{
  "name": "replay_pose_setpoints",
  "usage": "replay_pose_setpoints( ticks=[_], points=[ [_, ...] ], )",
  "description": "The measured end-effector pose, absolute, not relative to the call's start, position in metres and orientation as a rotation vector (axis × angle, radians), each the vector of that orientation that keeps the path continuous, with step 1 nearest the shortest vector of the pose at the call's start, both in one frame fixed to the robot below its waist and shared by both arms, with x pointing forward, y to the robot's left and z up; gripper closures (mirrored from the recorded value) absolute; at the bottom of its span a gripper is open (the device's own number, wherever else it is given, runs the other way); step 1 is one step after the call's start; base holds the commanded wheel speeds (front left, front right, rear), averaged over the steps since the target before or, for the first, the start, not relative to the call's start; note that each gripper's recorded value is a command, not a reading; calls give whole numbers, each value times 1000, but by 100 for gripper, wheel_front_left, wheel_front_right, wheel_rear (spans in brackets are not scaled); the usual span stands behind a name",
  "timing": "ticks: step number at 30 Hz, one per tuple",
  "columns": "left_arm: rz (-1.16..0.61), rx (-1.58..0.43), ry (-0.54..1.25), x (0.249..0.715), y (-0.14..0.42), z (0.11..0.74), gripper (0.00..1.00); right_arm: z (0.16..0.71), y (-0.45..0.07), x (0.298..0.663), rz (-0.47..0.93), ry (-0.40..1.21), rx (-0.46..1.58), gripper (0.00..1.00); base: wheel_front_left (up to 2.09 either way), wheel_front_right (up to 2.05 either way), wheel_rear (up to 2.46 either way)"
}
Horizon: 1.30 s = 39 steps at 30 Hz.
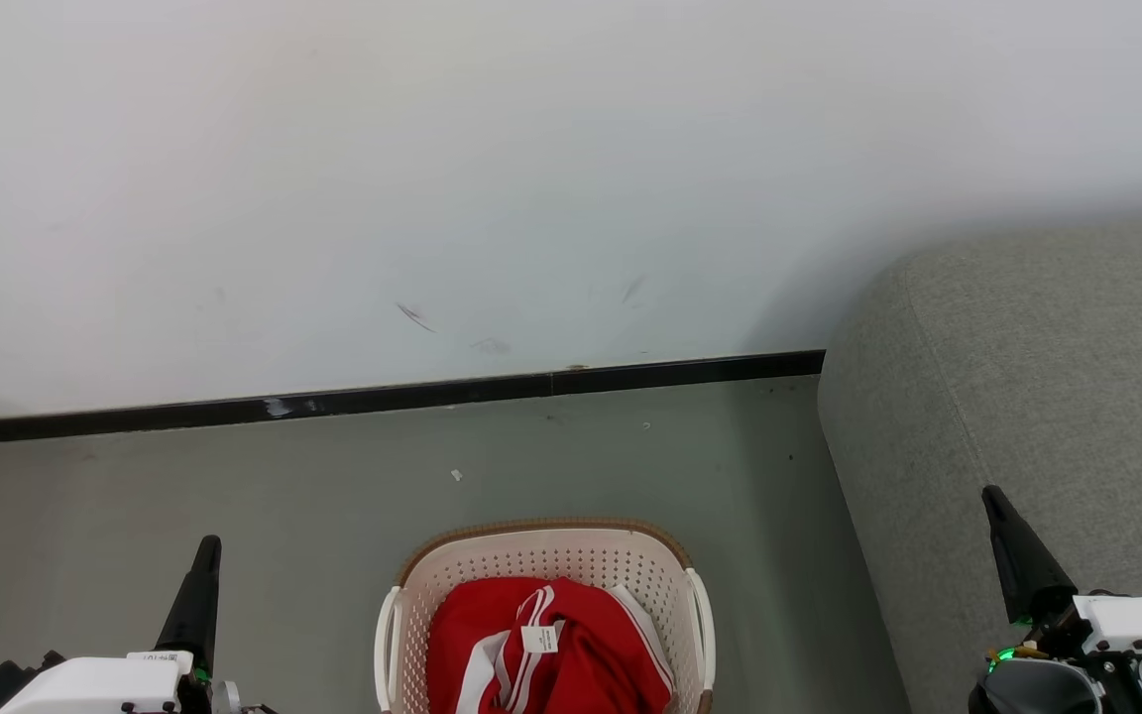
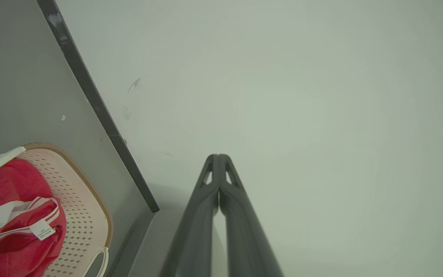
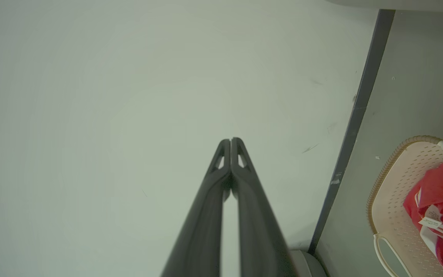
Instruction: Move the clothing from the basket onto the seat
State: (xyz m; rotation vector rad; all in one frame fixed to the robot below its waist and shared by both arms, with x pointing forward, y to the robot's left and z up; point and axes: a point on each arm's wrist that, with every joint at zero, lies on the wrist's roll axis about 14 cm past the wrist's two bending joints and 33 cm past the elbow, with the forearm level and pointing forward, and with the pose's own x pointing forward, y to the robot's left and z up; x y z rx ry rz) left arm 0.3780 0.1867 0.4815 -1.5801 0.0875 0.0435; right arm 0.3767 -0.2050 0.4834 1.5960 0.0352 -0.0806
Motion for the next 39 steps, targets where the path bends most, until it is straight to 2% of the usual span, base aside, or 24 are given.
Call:
replay_pose_setpoints(
  ticks=[39],
  points=[
    [44, -1580, 87, 378, 187, 481, 100, 483, -205, 377, -80, 36, 1594, 100, 0, 0, 0]
  ],
)
